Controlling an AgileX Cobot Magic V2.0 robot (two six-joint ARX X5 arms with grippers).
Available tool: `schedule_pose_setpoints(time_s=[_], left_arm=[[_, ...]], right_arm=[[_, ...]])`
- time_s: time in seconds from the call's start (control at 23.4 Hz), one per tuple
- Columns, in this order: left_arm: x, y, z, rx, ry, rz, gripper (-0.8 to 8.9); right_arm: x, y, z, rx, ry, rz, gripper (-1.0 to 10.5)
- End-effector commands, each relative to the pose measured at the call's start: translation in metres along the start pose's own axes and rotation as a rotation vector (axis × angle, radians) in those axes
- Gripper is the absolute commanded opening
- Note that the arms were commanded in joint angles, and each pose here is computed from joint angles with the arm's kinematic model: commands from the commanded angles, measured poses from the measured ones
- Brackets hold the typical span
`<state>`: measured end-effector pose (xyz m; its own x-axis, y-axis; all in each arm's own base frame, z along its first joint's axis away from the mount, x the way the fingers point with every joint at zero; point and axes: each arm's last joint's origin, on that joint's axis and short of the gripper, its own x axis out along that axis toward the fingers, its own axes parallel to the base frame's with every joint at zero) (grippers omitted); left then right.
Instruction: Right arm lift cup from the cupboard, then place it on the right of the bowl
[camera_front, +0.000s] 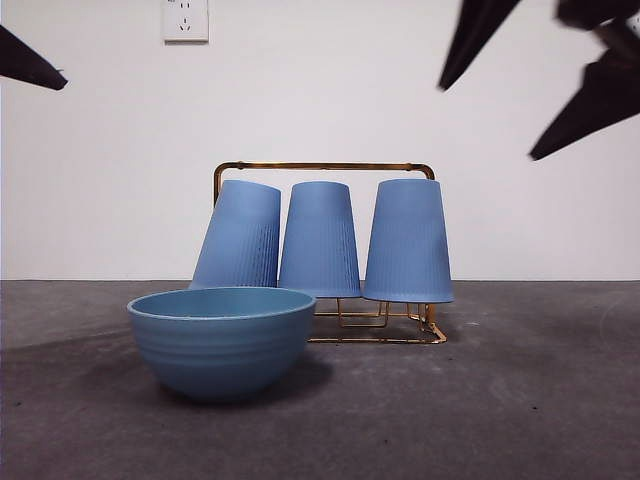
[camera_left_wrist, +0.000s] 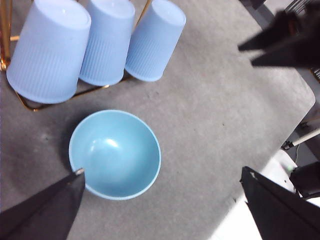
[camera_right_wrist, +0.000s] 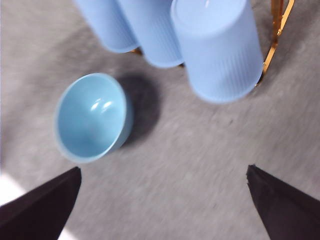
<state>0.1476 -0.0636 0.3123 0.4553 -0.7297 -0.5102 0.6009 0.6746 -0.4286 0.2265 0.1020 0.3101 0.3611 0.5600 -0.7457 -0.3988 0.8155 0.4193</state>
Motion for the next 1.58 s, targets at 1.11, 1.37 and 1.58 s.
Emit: schedule_pose_setpoints(time_s=[1.11,1.37,1.58], left_arm=[[0.001,-0.005,-0.001,0.042,0.038,0.012,4.98],[0.001,-0.006,-0.001,0.044,0.040,0.008,4.98],[0.002,-0.007,-0.001,0.049,0.044,0.001,4.98]], right_arm=[[0.119,0.013,0.114,-0.078,0.237,-0.359,3.3],[0.117,0.014,0.115,-0.073,0.232,-0.359,2.7],[0.100,0.025,0.120,-0.079,0.178,-0.344,2.7]])
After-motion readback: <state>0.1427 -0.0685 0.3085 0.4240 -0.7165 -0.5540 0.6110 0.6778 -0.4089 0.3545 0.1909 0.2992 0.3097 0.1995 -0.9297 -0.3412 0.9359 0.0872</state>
